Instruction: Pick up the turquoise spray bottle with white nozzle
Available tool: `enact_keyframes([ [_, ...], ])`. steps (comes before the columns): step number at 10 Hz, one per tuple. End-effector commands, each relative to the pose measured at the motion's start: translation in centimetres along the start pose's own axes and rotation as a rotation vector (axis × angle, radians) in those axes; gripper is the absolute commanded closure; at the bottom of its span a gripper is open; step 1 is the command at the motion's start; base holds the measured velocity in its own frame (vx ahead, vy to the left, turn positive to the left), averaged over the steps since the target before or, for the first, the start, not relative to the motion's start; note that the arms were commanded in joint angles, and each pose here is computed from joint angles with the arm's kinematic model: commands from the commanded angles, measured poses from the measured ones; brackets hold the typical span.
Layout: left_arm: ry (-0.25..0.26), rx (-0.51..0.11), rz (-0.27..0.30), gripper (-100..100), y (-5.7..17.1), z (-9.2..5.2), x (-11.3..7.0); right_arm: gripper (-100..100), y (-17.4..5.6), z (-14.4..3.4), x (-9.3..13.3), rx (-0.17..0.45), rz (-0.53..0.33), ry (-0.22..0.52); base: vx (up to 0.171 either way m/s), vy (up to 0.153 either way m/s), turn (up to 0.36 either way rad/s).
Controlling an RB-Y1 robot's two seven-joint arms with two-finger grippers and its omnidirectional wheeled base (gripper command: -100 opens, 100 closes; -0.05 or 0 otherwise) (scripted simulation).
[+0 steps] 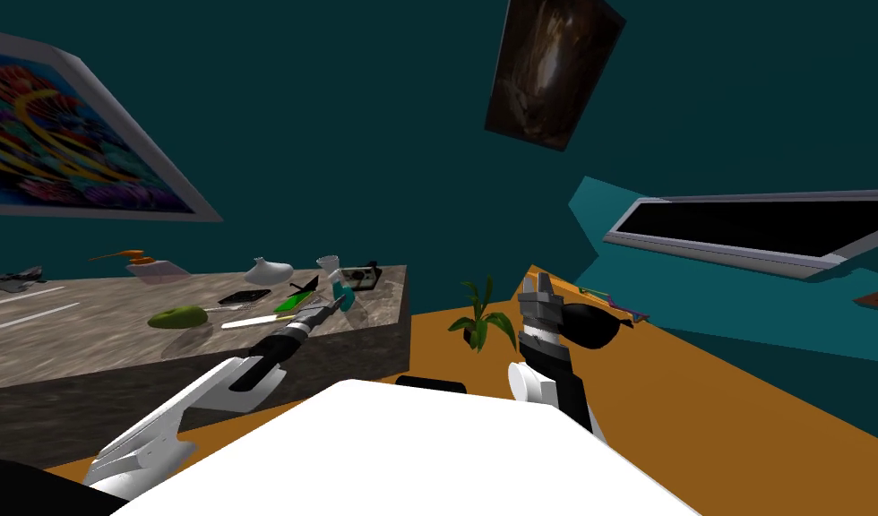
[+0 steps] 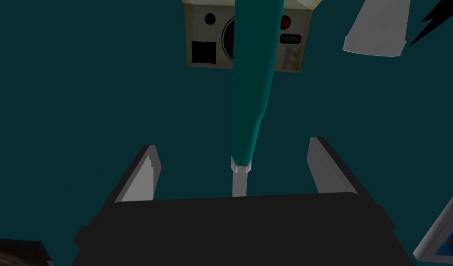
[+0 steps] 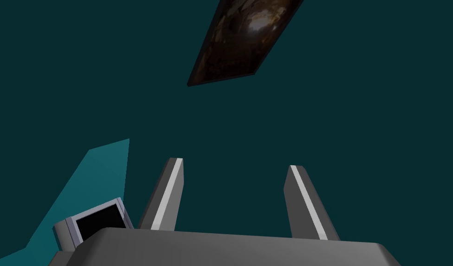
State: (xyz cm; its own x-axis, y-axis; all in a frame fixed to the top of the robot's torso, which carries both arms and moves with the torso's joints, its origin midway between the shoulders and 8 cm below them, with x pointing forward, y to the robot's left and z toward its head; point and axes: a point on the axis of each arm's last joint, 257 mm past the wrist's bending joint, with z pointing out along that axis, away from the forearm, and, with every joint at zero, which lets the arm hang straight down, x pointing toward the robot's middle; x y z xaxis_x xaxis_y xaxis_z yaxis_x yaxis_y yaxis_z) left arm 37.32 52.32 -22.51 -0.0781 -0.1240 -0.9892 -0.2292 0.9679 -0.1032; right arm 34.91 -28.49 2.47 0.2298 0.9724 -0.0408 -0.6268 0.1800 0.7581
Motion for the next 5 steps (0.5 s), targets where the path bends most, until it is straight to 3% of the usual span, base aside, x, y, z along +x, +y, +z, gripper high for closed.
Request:
enact_keyframes([
  [1, 0.033, -0.028, 0.04, -100, 1.6, 0.2, 0.6, 0, 0.0, 0.0, 0.0, 0.0, 0.0, 0.0, 0.106, -0.044, 0.003],
  [2, 0.047, -0.041, 0.061, -100, 2.6, 0.2, 0.8, 0, 0.0, 0.0, 0.0, 0.0, 0.0, 0.0, 0.101, -0.028, 0.006],
  [3, 0.037, -0.03, 0.048, -100, 2.1, 0.3, 0.6, 0, 0.0, 0.0, 0.0, 0.0, 0.0, 0.0, 0.042, -0.007, 0.003],
  [4, 0.039, -0.033, 0.049, 0, 2.2, 0.3, 0.6, 0, 0.0, 0.0, 0.0, 0.0, 0.0, 0.0, 0.008, -0.002, -0.001],
  [5, 0.039, -0.002, 0.05, -100, 1.2, 1.7, 1.1, 0, 0.0, 0.0, 0.0, 0.0, 0.0, 0.0, -0.062, -0.011, 0.049],
])
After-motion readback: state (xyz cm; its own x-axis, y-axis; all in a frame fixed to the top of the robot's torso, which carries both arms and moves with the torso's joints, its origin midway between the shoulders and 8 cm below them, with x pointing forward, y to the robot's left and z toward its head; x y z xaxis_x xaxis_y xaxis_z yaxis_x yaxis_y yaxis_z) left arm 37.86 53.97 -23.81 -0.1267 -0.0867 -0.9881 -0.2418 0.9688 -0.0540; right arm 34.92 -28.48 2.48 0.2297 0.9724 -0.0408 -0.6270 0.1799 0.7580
